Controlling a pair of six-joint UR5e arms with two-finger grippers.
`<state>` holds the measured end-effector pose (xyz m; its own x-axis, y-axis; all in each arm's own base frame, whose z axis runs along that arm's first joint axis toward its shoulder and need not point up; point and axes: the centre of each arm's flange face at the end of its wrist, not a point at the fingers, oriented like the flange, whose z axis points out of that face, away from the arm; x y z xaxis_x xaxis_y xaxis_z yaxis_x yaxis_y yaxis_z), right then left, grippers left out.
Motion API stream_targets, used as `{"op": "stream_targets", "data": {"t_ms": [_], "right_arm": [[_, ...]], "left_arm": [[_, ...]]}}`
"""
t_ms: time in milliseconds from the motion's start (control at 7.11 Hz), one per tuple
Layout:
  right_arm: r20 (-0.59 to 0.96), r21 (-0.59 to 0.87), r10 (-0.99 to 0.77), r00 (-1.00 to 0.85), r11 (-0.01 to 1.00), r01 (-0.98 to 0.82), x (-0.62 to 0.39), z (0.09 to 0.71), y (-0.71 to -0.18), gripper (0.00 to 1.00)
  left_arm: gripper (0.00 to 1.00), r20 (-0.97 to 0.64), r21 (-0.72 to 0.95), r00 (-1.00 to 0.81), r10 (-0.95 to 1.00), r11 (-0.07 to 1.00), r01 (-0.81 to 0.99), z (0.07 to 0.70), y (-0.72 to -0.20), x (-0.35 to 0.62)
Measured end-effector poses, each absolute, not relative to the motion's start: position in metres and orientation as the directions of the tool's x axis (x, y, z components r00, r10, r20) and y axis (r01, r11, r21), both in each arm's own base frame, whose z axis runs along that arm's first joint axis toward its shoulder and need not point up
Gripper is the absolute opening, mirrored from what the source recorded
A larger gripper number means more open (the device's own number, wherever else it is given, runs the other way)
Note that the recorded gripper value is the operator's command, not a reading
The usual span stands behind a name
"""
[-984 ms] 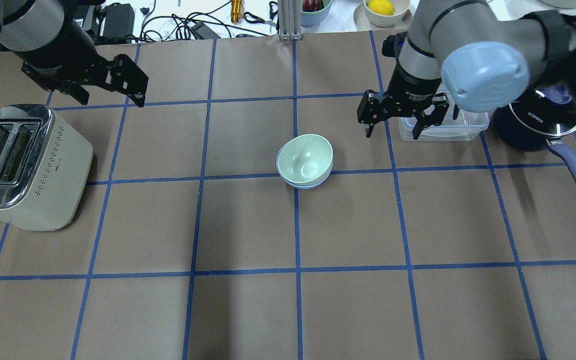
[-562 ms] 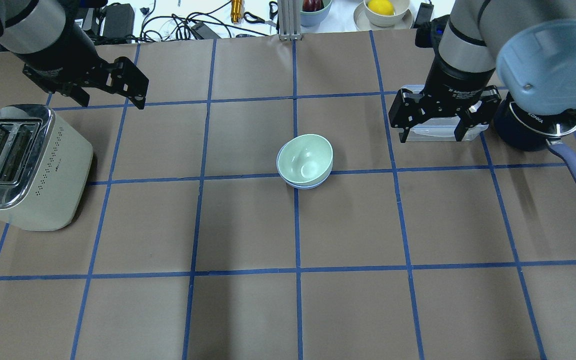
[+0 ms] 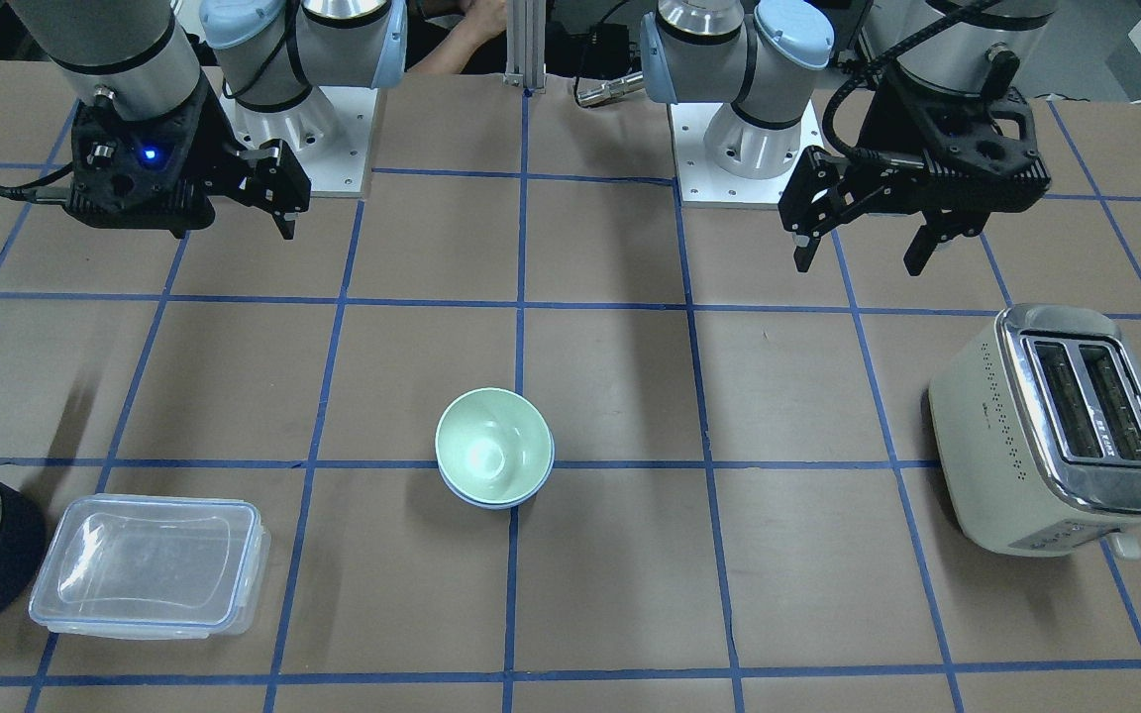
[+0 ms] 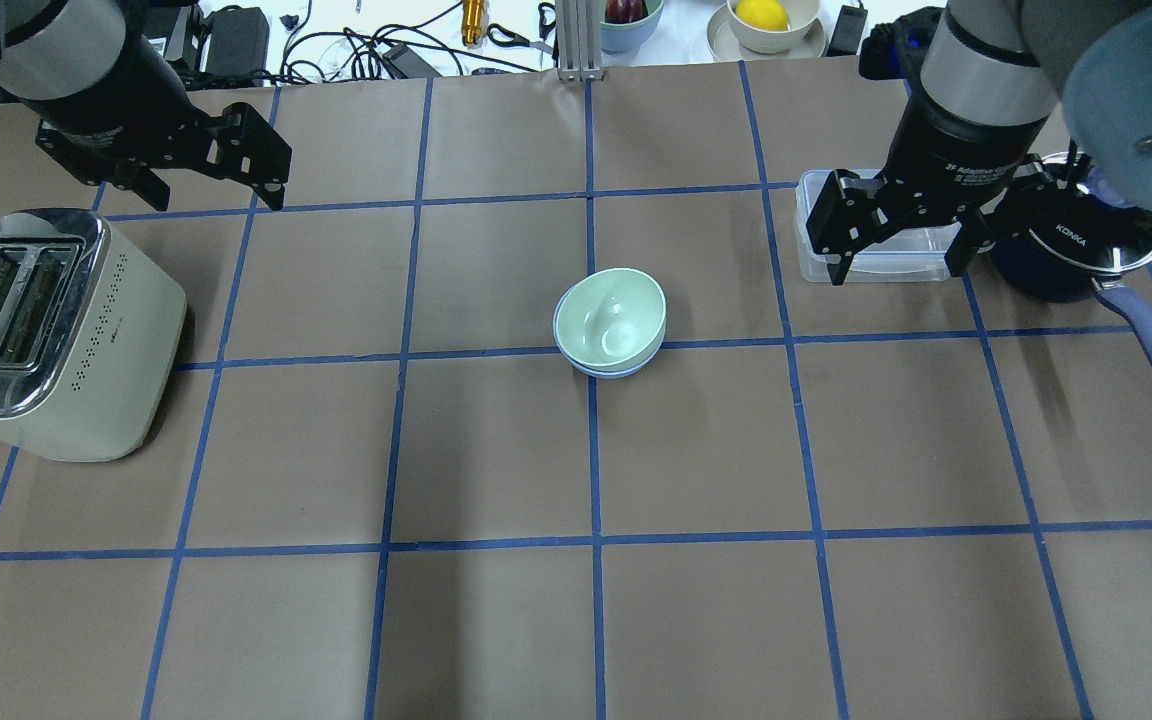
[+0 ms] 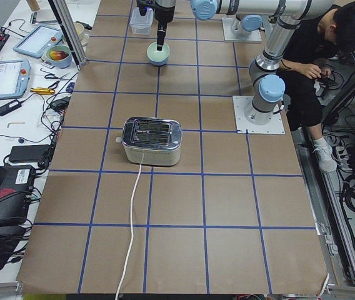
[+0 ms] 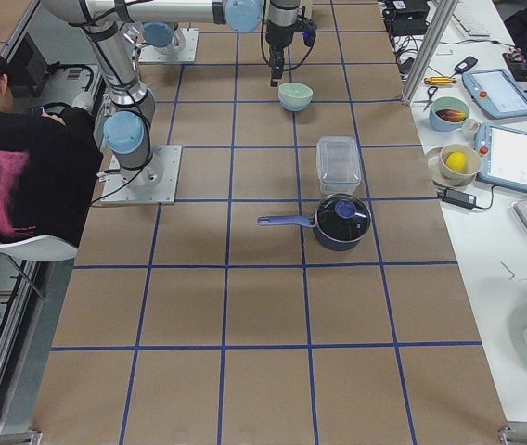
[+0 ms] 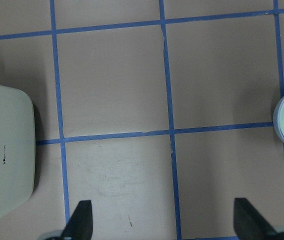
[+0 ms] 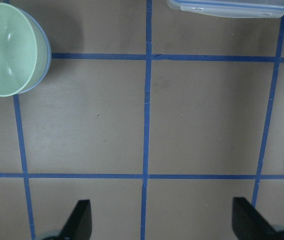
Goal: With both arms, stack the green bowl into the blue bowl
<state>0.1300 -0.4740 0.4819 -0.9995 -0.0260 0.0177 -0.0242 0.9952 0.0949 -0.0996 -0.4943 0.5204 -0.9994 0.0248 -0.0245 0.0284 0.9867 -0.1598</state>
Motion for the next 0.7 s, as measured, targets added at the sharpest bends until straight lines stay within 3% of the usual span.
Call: {"op": "stream_targets", "data": {"t_ms": [703], "right_arm": [[0.009, 0.095, -0.012, -1.0, 0.995, -0.012, 0.1296, 0.4929, -0.4736, 1.0]], "left_arm": [[1.0, -0.021, -0.139, -1.0, -0.001, 0.99, 0.002, 0.5198, -0.4913, -0.0915]]}}
